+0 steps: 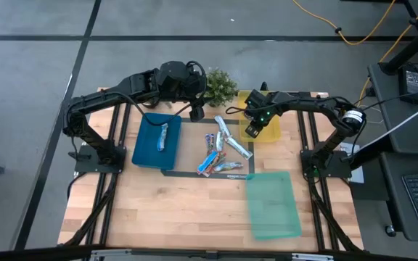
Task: Pick and place Granola Bars by type
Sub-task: Put the red granola bar into the yellow bin, then put the blue granola bar into the blue bin
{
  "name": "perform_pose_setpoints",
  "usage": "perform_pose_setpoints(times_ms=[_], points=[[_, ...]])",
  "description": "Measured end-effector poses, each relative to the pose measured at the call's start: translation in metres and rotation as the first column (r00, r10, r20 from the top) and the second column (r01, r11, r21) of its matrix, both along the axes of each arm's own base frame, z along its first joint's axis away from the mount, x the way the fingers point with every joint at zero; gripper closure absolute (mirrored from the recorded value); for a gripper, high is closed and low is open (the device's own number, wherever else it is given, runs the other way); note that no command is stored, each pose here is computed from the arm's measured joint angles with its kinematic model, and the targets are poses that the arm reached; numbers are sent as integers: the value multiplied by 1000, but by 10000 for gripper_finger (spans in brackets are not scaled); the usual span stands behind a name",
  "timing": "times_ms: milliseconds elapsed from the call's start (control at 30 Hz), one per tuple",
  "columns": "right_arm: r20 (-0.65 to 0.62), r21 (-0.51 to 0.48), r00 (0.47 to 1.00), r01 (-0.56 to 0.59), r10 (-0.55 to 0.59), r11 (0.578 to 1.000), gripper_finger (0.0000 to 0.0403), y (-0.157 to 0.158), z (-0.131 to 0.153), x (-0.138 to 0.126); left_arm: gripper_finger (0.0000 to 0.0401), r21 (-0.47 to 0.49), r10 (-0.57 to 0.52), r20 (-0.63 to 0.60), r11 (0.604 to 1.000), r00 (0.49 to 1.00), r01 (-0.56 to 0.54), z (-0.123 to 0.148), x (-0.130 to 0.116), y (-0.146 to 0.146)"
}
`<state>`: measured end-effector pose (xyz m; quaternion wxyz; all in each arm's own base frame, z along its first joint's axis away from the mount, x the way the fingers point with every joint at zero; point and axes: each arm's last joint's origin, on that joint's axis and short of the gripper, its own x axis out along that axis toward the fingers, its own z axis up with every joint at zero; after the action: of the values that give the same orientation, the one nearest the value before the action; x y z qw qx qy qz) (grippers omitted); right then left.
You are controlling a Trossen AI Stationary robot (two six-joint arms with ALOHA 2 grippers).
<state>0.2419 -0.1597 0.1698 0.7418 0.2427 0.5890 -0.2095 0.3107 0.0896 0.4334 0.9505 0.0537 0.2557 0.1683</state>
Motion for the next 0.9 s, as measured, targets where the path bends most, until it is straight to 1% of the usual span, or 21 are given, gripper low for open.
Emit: perform_pose_setpoints(times_ms=[167, 267, 500, 633, 733, 900], points=[[0, -2, 1000, -2, 2, 1000, 320, 0, 0, 0, 244, 0, 0, 0, 1000, 1000, 0, 0, 0, 0], [1, -3, 1000, -3, 3, 1000, 300, 0, 1, 0, 244, -1, 0, -1, 1000, 1000, 0, 0, 0, 0], [29, -22, 1000, 5, -5, 1000, 214, 2, 11, -3, 244, -20, 6, -30, 1000, 1000, -6, -3, -2, 0], [70, -45, 997, 29, -26, 999, 177, 6, 27, -9, 244, -78, 33, -85, 996, 996, -40, -9, -5, -1], [118, -95, 993, 38, -27, 995, 170, 10, 45, -14, 244, -99, 84, -140, 990, 987, -98, -23, -6, 0], [218, -226, 976, 29, 22, 974, 181, 23, 81, -27, 244, -178, 115, -254, 970, 960, -163, -62, -4, 0]])
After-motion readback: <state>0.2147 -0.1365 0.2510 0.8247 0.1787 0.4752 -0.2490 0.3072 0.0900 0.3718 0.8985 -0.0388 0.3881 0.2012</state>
